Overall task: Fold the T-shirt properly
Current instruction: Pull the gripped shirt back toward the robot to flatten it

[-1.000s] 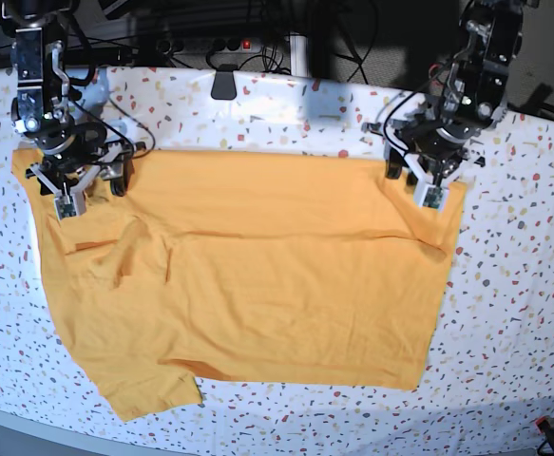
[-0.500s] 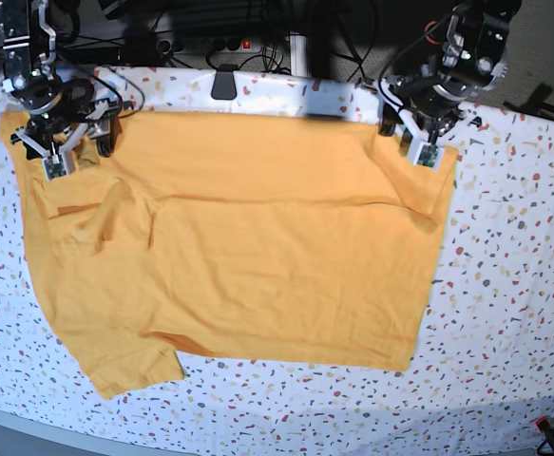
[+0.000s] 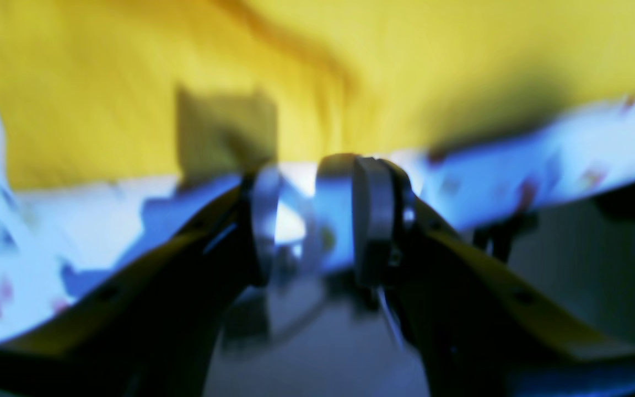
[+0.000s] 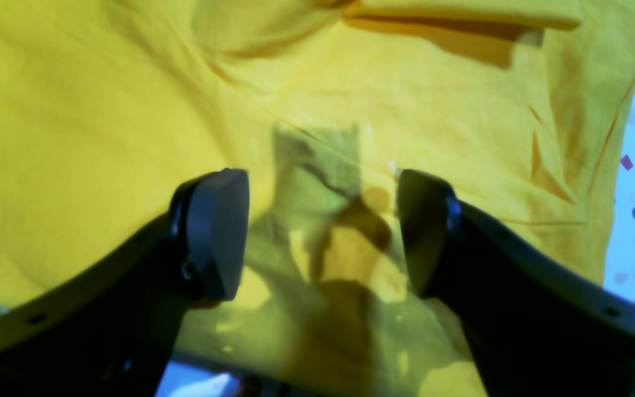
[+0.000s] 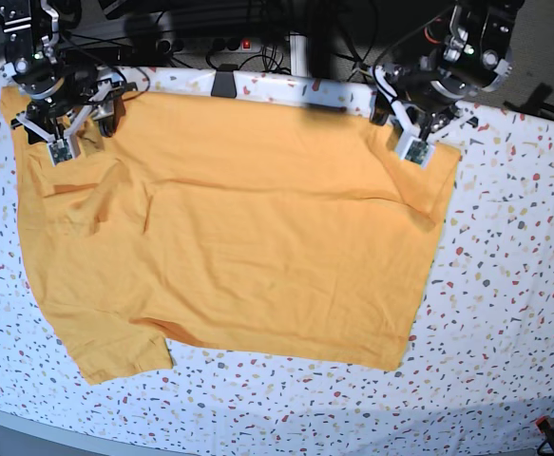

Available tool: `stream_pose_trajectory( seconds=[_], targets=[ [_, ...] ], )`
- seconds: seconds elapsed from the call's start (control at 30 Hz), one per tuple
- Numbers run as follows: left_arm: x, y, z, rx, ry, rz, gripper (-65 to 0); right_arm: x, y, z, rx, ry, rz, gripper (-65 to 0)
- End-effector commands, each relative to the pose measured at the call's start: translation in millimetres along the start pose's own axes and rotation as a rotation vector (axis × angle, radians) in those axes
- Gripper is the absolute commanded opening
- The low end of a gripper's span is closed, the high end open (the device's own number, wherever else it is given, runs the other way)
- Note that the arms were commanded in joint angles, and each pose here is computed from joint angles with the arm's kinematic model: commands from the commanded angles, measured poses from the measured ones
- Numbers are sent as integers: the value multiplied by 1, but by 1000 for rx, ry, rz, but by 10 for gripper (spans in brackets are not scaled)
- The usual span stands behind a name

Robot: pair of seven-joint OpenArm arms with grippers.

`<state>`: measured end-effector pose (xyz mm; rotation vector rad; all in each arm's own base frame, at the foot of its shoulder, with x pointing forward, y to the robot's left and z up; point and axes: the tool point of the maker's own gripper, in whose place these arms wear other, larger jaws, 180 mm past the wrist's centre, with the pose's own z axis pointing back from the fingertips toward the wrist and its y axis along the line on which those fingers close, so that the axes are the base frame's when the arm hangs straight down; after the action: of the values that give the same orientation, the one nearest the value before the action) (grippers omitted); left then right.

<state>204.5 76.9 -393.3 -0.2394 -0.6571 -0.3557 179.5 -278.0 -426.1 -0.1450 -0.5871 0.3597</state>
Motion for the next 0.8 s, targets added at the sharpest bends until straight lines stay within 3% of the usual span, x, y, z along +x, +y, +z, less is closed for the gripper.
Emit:
stream_pose_trajectory(
  seconds=[0.0,0.13,0.27,0.47,0.67,0.77],
  targets=[
    [19,0,4,-1,-79,-12,-433,-30,-2,3,-18,130,26,-229],
    [63,7,11,39,-307,-61,-433,-29,-2,3,-23,127,23,-229],
    [73,26,-4,90,-322,-99,-433,-26,-3,3,-24,116,22,-229],
    [44,59,-46,134,-154,-67,-433,-23,-1,2,-22,100,18,-229],
    [0,58,-47,138,32,-40,-434,-24,-2,2,-26,107,24,-229],
    [-15,58,-45,152,75,-16,-434,-22,-3,4,-29,110,33,-229]
  ],
)
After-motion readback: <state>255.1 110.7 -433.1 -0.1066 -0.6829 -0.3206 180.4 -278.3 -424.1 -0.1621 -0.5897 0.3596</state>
